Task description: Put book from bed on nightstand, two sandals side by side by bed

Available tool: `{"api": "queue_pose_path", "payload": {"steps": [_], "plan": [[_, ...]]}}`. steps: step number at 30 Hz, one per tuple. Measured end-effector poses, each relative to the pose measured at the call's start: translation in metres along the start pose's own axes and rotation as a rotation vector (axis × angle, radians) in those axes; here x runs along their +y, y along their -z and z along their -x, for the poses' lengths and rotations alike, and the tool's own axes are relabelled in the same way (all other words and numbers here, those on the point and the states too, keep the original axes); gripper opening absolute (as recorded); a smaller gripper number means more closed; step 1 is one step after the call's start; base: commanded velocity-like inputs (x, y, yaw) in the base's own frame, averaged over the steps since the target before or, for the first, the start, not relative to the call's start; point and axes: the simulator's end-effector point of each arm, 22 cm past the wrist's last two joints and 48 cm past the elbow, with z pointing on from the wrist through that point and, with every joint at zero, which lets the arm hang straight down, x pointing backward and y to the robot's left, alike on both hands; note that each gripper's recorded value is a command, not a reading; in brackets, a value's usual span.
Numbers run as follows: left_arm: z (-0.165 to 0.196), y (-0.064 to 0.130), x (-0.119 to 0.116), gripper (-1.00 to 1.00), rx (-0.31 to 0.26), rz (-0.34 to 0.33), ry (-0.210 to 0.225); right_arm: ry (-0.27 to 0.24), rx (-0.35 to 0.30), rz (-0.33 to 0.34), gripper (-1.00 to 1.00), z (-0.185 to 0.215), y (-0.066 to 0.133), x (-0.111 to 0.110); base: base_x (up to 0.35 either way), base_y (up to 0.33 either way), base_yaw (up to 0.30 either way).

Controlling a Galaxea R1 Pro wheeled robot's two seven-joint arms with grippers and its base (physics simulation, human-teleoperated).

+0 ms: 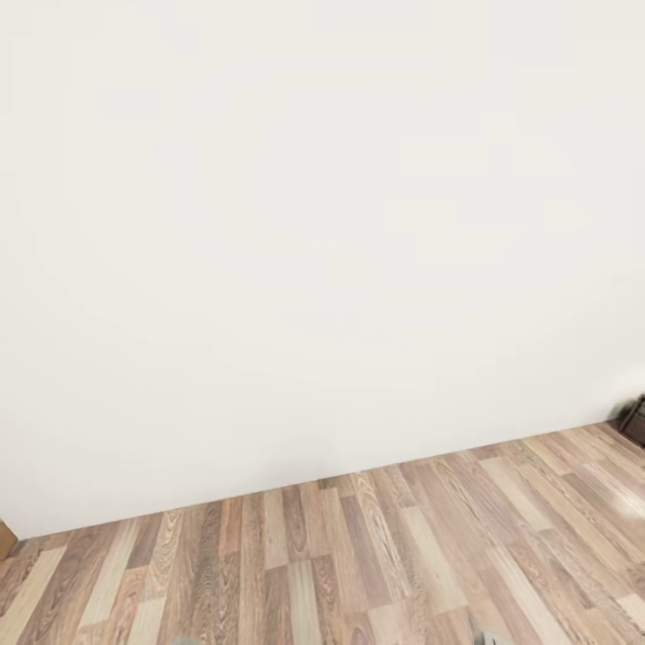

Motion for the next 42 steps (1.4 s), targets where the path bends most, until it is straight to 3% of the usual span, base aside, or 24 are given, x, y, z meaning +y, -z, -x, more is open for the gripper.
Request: {"api": "queue_pose_path", "payload": {"steps": [42], "plan": [[-0.0003, 0.0000, -0.0001, 1.00, 0.001, 0.000, -0.001, 0.001, 0.001, 0.000, 1.00, -0.0003, -0.0002, 0.0002, 0.000, 0.000, -0.176]]}}
